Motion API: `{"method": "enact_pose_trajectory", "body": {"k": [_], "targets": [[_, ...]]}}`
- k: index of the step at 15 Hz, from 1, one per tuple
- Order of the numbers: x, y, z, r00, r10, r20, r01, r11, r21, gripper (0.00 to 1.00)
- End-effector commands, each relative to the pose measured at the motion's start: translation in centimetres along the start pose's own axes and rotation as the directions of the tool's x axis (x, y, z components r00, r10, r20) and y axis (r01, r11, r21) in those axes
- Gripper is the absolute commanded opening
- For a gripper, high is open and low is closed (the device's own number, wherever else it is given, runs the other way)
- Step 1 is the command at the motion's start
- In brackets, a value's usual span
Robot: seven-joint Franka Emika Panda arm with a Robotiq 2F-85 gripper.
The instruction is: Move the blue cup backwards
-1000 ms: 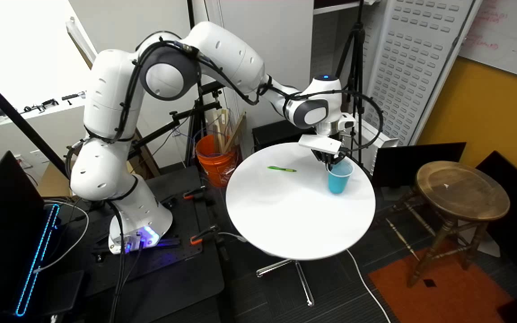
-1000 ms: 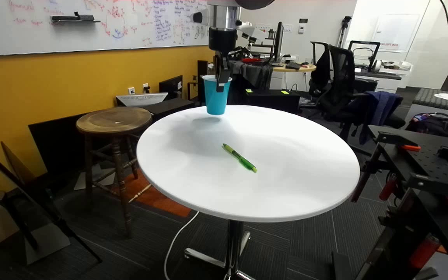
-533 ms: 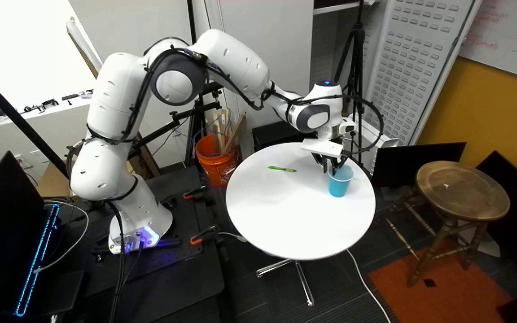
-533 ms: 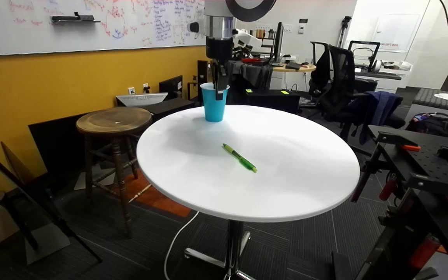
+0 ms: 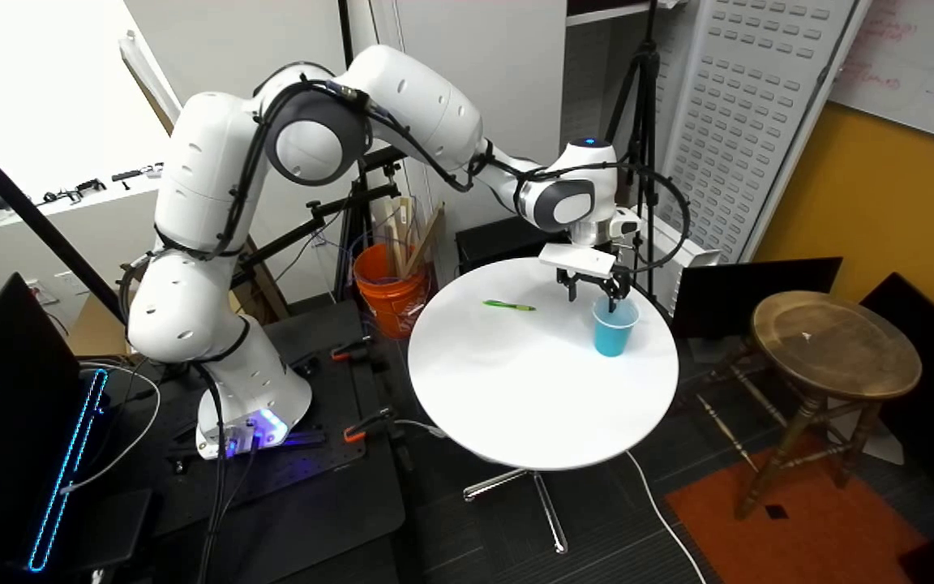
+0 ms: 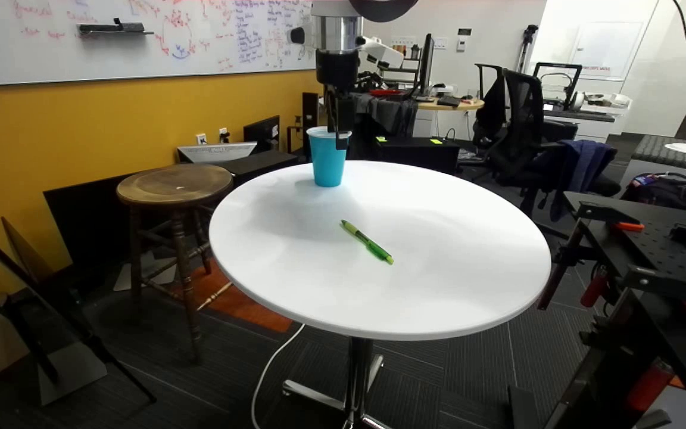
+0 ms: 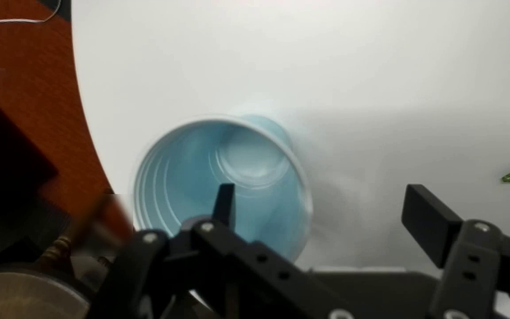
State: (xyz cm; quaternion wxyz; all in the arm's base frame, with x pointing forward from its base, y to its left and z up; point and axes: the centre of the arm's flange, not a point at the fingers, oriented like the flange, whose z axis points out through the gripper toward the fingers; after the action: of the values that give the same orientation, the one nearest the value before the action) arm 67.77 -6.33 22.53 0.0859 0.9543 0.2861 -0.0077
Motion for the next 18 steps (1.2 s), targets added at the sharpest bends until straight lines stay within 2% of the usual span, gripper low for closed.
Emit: {"method": "enact_pose_trajectory", "body": {"k": [1,4,9,15,18], "targets": [[-2.1,-1.7,-3.6,0.998,0.062,0.007,-0.061,0.997,-0.047,1.00],[-3.5,-2.3,-6.0,0.986,0.164,-0.022,-0.165,0.982,-0.089,1.00],[-5.4,-3.3,-9.2,0.938,0.337,-0.084,-0.343,0.935,-0.090,1.00],[-6.8,-4.3,-12.2,0.901,0.407,-0.150,-0.421,0.904,-0.078,1.00],[-5.7,-3.3,-11.8,0.909,0.395,-0.134,-0.405,0.912,-0.061,1.00]]}}
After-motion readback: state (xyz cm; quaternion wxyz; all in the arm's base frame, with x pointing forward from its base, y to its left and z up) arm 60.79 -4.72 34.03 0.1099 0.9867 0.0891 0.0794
